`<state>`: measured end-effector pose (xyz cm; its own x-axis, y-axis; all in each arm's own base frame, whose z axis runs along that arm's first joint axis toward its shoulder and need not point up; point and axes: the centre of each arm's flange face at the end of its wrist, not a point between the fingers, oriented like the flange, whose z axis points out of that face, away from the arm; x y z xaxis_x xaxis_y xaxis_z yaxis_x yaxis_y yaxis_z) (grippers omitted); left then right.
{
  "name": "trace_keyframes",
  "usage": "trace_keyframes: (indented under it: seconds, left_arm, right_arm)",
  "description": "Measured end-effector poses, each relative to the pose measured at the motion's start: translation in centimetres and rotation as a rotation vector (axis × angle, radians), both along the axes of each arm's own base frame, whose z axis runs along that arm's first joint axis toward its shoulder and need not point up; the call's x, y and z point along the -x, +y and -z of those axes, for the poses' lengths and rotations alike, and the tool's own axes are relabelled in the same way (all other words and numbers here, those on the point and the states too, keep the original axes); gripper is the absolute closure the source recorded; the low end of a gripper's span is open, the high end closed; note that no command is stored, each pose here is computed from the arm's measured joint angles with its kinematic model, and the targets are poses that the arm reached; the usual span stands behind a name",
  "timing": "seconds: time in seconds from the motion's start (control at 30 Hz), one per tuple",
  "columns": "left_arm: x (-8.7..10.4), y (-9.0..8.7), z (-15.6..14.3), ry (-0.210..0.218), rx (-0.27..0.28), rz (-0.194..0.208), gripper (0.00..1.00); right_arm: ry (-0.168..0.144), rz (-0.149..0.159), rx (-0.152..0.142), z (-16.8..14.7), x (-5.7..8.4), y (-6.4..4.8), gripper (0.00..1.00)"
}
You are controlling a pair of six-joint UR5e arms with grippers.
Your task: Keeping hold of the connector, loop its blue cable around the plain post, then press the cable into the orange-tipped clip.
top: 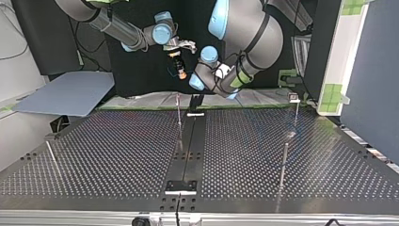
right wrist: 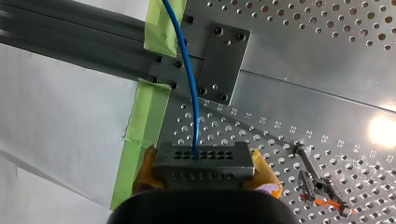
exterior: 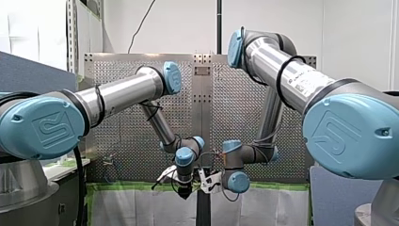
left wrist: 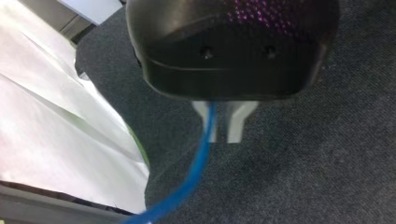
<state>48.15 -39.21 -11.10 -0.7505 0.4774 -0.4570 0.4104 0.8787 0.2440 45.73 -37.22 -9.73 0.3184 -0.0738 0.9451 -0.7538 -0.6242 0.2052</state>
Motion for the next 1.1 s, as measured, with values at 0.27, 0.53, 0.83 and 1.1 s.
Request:
trace_keyframes:
  seconds: [0.27,0.53,0.83,1.1]
  left_arm:
    - [-0.4,-0.1,0.0,-0.021,0.032,-0.021,1.0]
    - [-0.4,0.4,-1.0,-0.025,0.114,-0.053,1.0]
    - [0.2,1.2,-2.1,-0.044,0.22,-0.101,1.0]
    - [1.7,2.9,-1.4,-0.073,0.232,-0.139,1.0]
  right_arm:
    - [-0.001,0.0,0.001,0.0,0.0,0.0,1.0]
    - [-0.001,0.003,0.003,0.0,0.0,0.0,1.0]
    - [0.005,0.033,0.004,0.0,0.4,-0.4,1.0]
    - [0.015,0.071,0.001,0.0,0.9,-0.6,1.0]
